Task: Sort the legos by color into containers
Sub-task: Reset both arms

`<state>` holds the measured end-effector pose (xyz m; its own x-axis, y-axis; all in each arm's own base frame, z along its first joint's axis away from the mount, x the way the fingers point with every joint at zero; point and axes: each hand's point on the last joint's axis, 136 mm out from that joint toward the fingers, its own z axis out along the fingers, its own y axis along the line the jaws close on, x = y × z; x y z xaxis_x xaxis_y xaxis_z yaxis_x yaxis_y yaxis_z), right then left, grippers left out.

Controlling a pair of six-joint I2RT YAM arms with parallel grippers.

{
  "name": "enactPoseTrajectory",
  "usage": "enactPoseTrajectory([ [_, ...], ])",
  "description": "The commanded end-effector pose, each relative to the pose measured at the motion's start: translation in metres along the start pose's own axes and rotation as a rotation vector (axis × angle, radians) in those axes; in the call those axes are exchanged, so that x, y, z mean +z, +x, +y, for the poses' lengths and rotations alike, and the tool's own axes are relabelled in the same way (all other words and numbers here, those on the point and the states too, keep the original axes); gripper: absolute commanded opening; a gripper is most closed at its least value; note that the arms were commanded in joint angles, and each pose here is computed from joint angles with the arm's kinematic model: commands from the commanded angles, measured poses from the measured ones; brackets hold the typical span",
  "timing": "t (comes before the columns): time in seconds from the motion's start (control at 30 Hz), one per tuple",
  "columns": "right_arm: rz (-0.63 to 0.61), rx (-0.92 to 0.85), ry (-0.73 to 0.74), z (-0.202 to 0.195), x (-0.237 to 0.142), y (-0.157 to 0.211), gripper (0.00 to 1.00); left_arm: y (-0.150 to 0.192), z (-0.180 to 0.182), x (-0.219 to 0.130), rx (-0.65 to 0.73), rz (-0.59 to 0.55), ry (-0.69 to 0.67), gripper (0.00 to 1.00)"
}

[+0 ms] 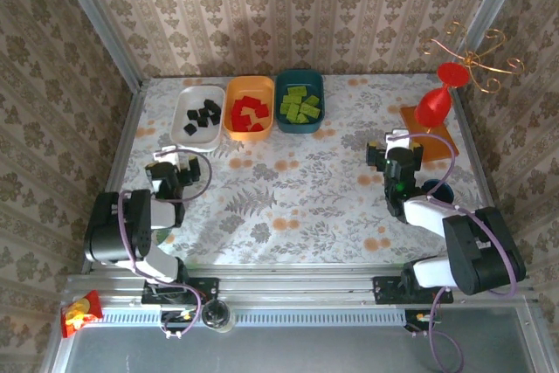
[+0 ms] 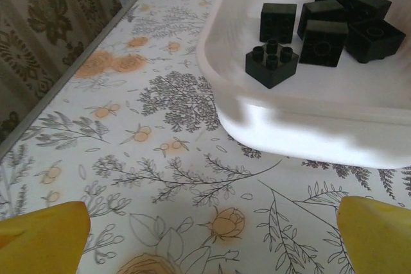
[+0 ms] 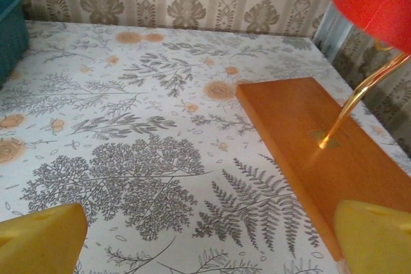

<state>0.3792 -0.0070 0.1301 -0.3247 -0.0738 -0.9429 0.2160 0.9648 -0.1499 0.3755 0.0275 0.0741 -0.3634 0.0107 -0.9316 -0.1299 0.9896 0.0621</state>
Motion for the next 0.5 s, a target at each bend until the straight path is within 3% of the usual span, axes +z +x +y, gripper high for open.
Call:
enactPoseTrajectory([
  [0.0, -0.051, 0.007, -0.082, 0.013, 0.003, 0.004, 1.0, -0.029, -0.007, -0.001, 0.016, -0.113, 0.034, 1.0],
  [0.37, -0.061, 0.082, -0.095, 0.003, 0.015, 0.02, 1.0, -0.03, -0.007, 0.004, 0.038, -0.093, -0.001, 1.0],
  [0.47, -0.014, 0.067, -0.1, 0.006, 0.022, 0.021, 1.0, -0.031, -0.007, 0.004, 0.041, -0.091, -0.004, 1.0],
])
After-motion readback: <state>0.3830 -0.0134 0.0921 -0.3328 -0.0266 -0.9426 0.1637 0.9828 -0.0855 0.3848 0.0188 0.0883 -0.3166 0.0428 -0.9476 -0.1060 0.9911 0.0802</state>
